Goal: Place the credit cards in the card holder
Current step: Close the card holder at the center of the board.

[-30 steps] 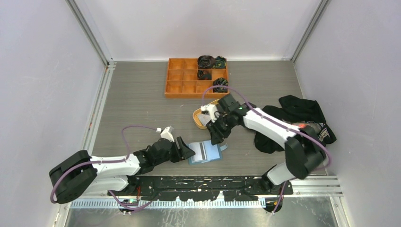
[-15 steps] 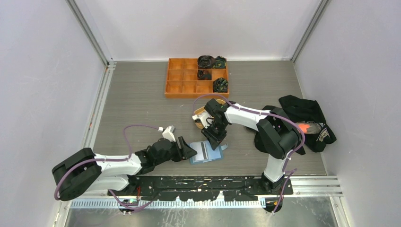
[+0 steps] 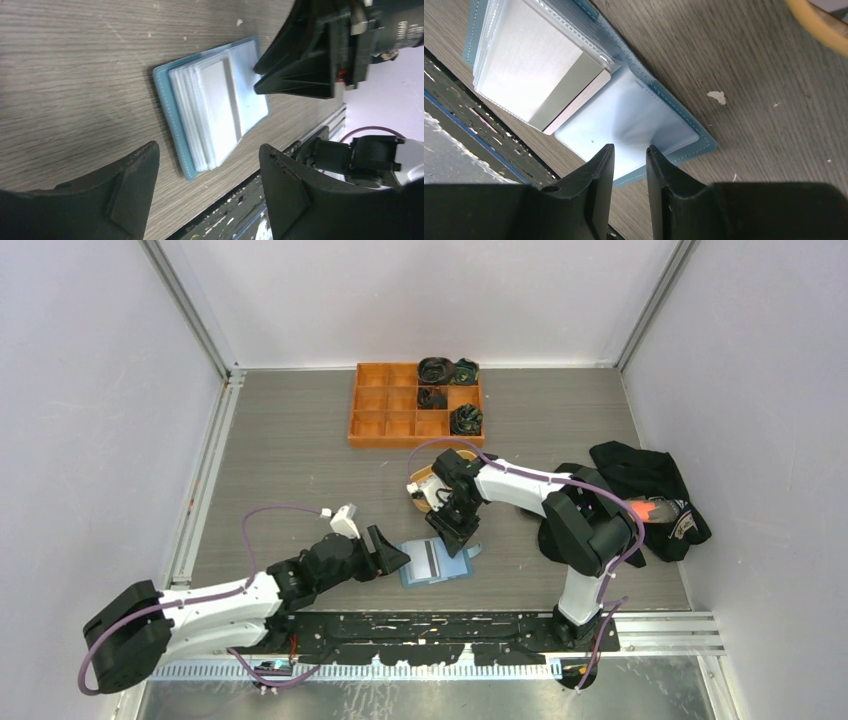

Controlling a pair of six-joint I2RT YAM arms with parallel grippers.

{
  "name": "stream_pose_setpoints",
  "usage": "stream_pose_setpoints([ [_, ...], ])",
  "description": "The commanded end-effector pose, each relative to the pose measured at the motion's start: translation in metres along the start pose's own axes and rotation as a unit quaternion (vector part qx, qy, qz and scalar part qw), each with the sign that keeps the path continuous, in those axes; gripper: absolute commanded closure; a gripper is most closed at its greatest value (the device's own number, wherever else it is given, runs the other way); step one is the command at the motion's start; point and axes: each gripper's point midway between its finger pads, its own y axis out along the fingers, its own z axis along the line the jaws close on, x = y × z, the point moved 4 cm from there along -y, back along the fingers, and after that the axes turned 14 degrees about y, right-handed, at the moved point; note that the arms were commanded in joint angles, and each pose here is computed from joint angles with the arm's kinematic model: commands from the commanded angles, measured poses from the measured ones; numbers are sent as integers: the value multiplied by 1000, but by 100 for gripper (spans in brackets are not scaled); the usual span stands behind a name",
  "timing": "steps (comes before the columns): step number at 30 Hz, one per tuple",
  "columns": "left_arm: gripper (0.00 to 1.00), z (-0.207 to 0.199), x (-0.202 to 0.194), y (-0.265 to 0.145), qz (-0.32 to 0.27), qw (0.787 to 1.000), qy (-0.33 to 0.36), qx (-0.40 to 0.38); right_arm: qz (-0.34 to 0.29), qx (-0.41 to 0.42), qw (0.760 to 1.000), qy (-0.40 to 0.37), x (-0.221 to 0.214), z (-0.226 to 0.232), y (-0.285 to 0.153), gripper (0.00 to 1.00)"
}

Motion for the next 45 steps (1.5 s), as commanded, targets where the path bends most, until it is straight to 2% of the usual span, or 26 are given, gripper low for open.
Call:
stream_pose_setpoints([
  [1,26,3,-4,8,13,1000,-3,14,5,-13,1000,3,2,-3,0,64],
  [13,28,-7,-20,48,56,998,-25,-9,9,-6,1000,6,1,-2,1,64],
  [20,41,-29,-12,57,30,996,-25,-79,5,0,1000,7,1,0,-2,64],
  [27,42,-59,2,59,19,993,-2,-119,1,6,1000,9,3,1,-4,64],
  [30,42,-63,1,67,32,994,7,-105,-2,4,1000,10,4,1,-7,64],
  [34,51,-61,-2,75,38,995,1,-91,-18,5,1000,16,6,-2,-16,63],
  [40,53,-74,0,82,34,994,4,-103,-21,11,999,22,7,-3,-19,63],
  [45,66,-86,2,84,32,993,19,-110,-22,16,999,25,7,-1,-20,63],
])
